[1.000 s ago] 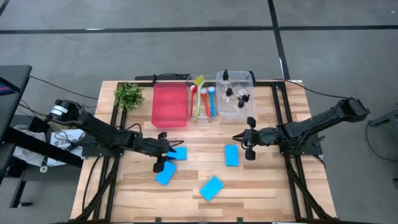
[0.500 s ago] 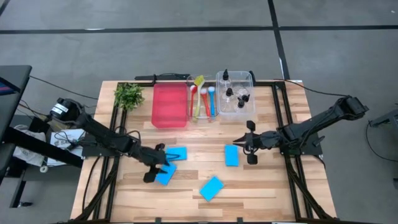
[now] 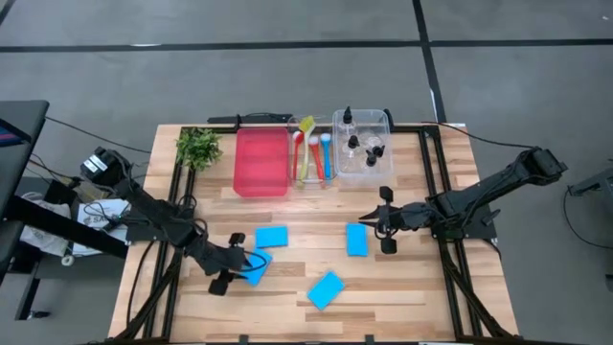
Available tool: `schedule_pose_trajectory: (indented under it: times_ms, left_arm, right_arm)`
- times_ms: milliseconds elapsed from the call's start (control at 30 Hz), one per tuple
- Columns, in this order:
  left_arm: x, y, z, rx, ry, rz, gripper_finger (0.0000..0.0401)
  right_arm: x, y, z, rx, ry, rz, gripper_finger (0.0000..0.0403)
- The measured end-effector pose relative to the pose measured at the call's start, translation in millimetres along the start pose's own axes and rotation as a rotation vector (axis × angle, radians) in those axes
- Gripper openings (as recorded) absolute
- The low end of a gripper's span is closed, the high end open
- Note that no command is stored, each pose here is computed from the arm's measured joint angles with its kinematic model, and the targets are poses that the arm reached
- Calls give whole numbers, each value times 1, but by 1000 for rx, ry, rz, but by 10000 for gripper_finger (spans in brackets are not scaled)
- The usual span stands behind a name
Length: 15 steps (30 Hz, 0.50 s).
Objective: Pick & Place Kitchen Sink Supplies
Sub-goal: Put the bottom left blue sponge into the red bin
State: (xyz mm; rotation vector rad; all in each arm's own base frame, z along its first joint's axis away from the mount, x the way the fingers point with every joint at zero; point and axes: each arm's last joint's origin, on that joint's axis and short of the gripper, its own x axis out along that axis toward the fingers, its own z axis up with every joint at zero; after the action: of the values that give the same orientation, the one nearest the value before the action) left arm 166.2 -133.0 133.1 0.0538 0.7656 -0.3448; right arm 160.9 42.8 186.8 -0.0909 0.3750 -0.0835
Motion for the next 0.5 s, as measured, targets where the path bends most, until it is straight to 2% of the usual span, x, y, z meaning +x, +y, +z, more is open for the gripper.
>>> schedule_pose_trajectory:
  times_ms: [167,300,500]
  left_arm:
    - [3,-2,-4,25,12,57,171]
    - [13,-6,-11,49,75,50,171]
    - [25,-18,-2,92,85,34,171]
  right_arm:
    - [0,0,0,0,0,0,36]
    - [0,0,0,0,0,0,36]
    - [0,0,0,-1,3,0,36]
